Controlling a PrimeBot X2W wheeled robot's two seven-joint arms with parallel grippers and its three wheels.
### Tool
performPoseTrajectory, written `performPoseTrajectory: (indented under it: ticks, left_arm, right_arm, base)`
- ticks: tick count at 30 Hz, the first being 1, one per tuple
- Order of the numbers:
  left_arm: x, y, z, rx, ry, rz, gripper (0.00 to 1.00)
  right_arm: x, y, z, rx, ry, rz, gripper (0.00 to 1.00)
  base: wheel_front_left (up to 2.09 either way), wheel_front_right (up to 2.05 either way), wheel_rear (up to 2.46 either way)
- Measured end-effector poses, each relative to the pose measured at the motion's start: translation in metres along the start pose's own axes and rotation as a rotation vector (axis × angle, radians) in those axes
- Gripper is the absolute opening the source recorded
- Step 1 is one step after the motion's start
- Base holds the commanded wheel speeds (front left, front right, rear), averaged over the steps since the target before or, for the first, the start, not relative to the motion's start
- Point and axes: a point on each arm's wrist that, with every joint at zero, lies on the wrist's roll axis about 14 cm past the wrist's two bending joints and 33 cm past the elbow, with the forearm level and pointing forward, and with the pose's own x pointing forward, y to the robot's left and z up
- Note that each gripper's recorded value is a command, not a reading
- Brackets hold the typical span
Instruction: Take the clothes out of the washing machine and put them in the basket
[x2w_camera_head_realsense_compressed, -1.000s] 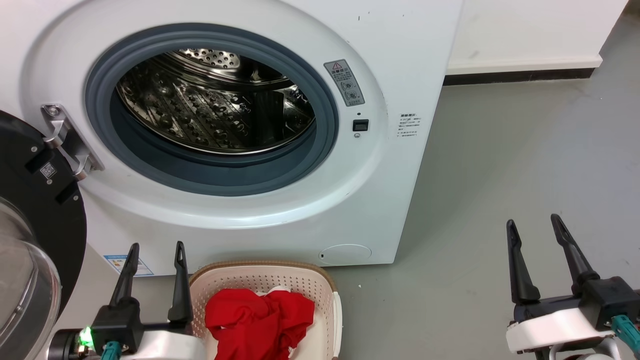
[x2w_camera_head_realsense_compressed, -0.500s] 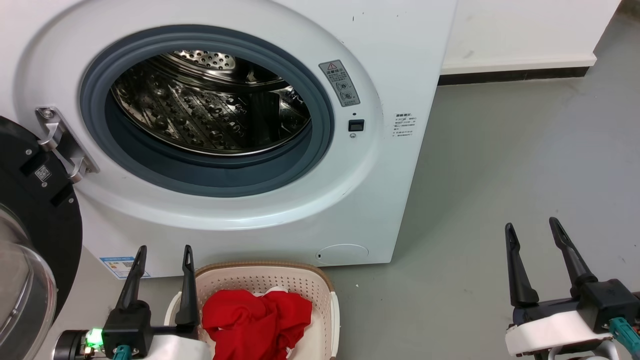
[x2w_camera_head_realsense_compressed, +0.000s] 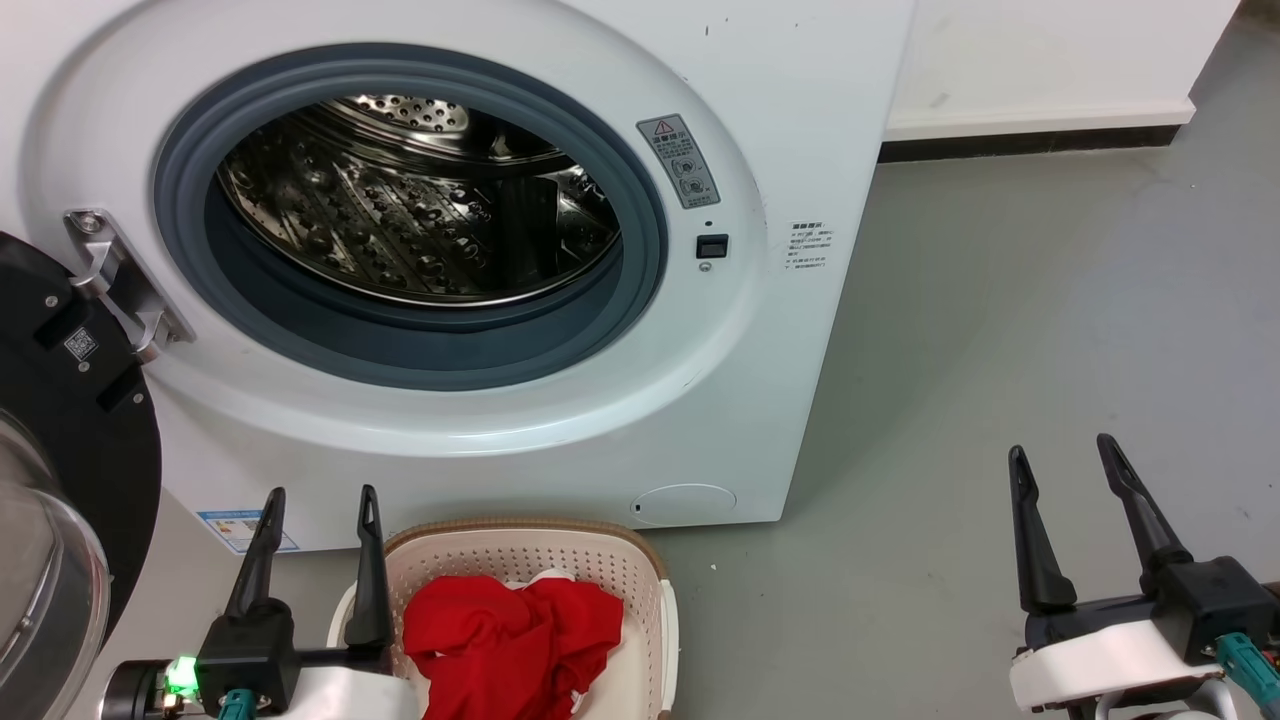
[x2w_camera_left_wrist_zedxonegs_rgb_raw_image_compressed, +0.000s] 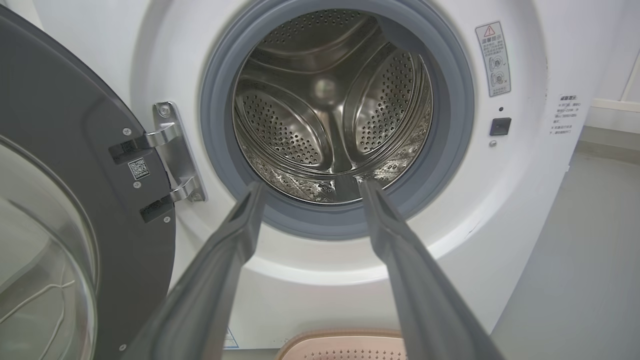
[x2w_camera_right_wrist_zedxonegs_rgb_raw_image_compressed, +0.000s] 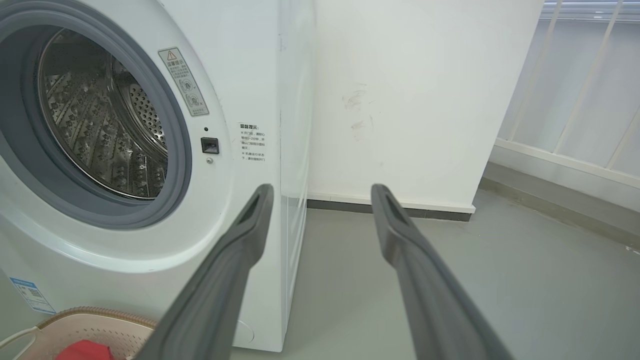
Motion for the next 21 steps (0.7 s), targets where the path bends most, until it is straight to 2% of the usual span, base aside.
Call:
performPoseTrajectory:
  ticks: [6, 7, 11, 21]
  left_arm:
    - [0.001, 0.001, 0.006, -0.01, -0.018, 0.008, 1.0]
    - [0.002, 0.001, 0.008, -0.018, -0.027, 0.008, 0.0]
    - [-0.004, 0.001, -0.013, -0.038, 0.051, 0.015, 0.0]
    - [-0.007, 0.007, -0.027, -0.246, 0.118, 0.063, 0.0]
  right_arm:
    - [-0.002, -0.003, 0.003, -0.003, -0.007, -0.01, 1.0]
    - [-0.002, -0.004, 0.003, -0.004, -0.008, -0.011, 0.0]
    - [-0.012, -0.002, -0.019, 0.022, 0.064, -0.013, 0.0]
    - [-0.013, -0.007, -0.026, 0.24, 0.091, -0.066, 0.0]
  base:
    - [0.0, 0.0, 0.0]
    - [0.0, 0.0, 0.0]
    - [0.0, 0.0, 0.0]
    - [0.0, 0.0, 0.0]
